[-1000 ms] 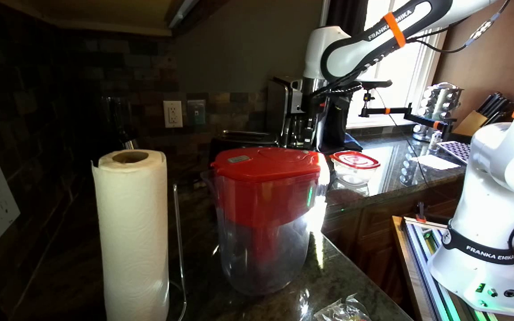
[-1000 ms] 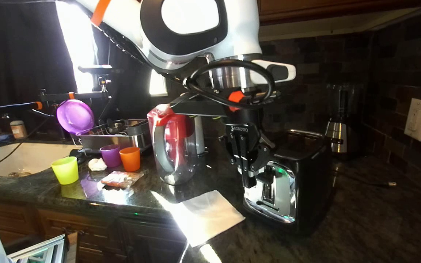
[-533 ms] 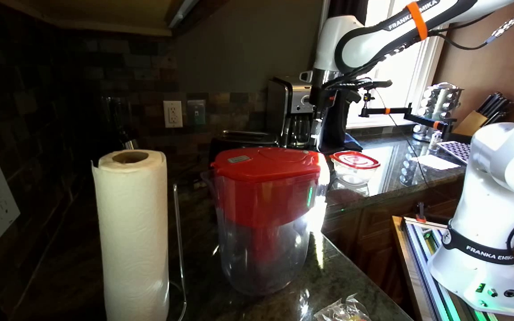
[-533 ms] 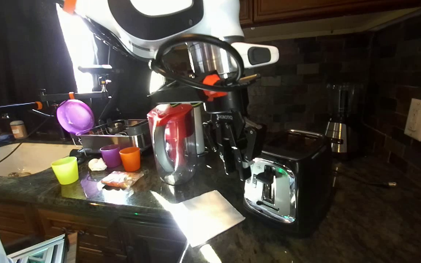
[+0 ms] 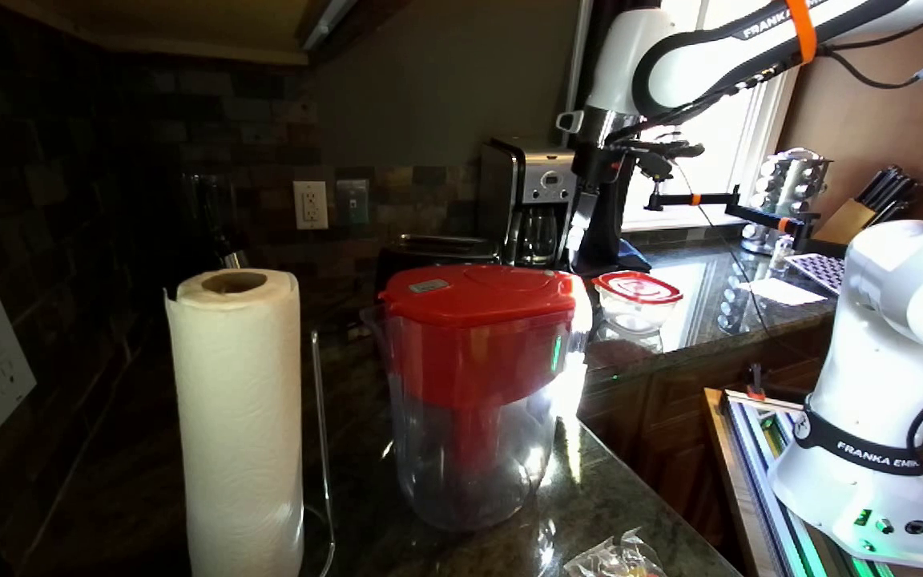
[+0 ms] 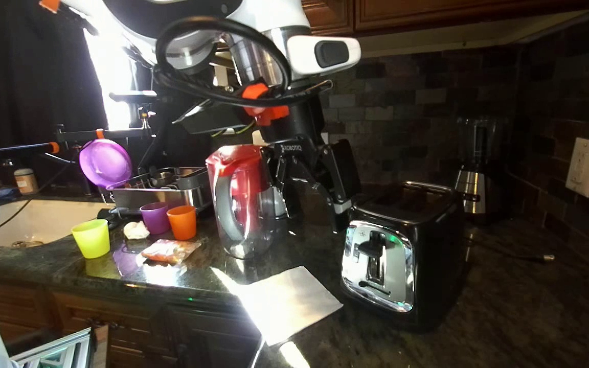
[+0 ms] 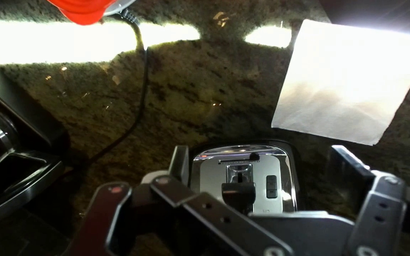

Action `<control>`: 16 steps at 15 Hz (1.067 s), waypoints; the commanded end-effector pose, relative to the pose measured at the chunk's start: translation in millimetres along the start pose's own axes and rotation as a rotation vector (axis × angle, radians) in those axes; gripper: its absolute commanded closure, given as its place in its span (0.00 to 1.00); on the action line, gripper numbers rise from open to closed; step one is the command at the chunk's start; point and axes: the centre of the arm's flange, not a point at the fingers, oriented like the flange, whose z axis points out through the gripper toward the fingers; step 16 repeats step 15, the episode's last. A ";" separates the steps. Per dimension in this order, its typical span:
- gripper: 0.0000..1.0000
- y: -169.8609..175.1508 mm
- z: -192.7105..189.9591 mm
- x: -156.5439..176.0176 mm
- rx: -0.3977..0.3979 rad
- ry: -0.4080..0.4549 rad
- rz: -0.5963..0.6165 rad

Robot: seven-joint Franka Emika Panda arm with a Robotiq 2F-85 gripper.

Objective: Push down the toaster lever

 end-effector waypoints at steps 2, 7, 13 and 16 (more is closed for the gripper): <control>0.00 -13.2 -6.1 -15.7 -0.004 0.066 0.006; 0.00 -18.7 -6.8 -15.8 -0.004 0.101 -0.002; 0.00 -11.9 -8.6 -6.7 -0.012 0.082 -0.015; 0.00 -11.9 -8.7 -6.7 -0.012 0.083 -0.015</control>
